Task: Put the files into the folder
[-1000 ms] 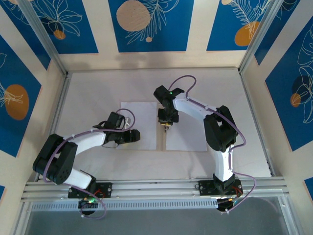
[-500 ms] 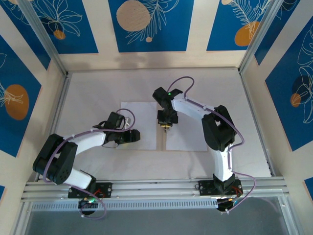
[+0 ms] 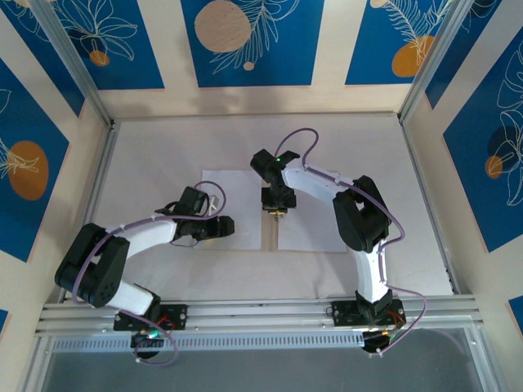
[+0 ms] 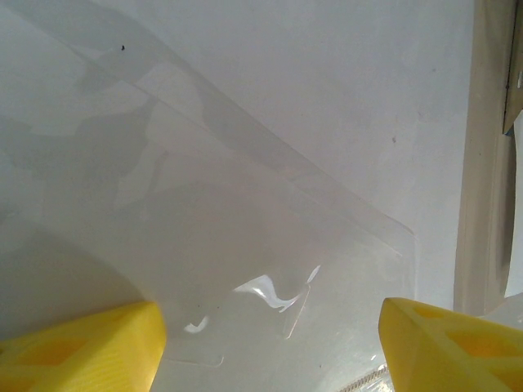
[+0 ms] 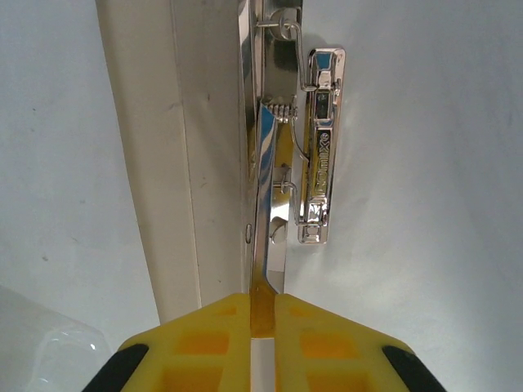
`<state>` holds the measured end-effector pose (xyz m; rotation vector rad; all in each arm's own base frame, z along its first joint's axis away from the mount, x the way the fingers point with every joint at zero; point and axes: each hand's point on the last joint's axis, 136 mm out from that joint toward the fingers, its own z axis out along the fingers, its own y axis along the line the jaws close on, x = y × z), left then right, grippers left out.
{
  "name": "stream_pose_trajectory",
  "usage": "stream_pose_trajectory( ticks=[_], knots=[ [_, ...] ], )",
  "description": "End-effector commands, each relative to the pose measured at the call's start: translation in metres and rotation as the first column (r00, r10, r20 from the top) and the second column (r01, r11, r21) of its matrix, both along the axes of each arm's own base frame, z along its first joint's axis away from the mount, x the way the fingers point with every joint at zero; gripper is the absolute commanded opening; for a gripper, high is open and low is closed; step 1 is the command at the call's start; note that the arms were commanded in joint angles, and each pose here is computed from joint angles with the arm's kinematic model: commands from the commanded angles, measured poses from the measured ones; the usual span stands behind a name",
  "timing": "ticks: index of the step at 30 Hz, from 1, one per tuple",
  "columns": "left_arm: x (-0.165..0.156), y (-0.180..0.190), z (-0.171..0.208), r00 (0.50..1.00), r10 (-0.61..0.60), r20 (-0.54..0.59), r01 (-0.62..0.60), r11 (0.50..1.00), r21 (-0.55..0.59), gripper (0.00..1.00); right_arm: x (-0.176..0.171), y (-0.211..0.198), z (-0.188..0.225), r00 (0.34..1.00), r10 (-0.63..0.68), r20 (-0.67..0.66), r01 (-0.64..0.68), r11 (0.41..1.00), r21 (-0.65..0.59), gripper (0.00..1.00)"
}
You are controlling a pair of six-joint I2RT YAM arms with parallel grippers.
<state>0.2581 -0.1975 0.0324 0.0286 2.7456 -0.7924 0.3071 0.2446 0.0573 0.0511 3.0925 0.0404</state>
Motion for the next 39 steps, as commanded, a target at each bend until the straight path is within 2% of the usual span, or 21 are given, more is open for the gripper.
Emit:
stream_pose_trajectory(
  ticks=[1,39],
  knots=[
    [-0.018,0.008,-0.02,0.996,0.0,-0.091,0.004,0.999,0.045,0.72,-0.009,-0.015,-0.011,0.999,0.01,-0.047,-0.014,0.995,-0.098,0.12],
    [-0.018,0.009,-0.021,0.995,0.004,-0.098,0.0,0.999,0.043,0.72,-0.018,-0.032,-0.033,0.996,0.021,-0.084,-0.039,0.976,-0.216,0.09]
  ],
)
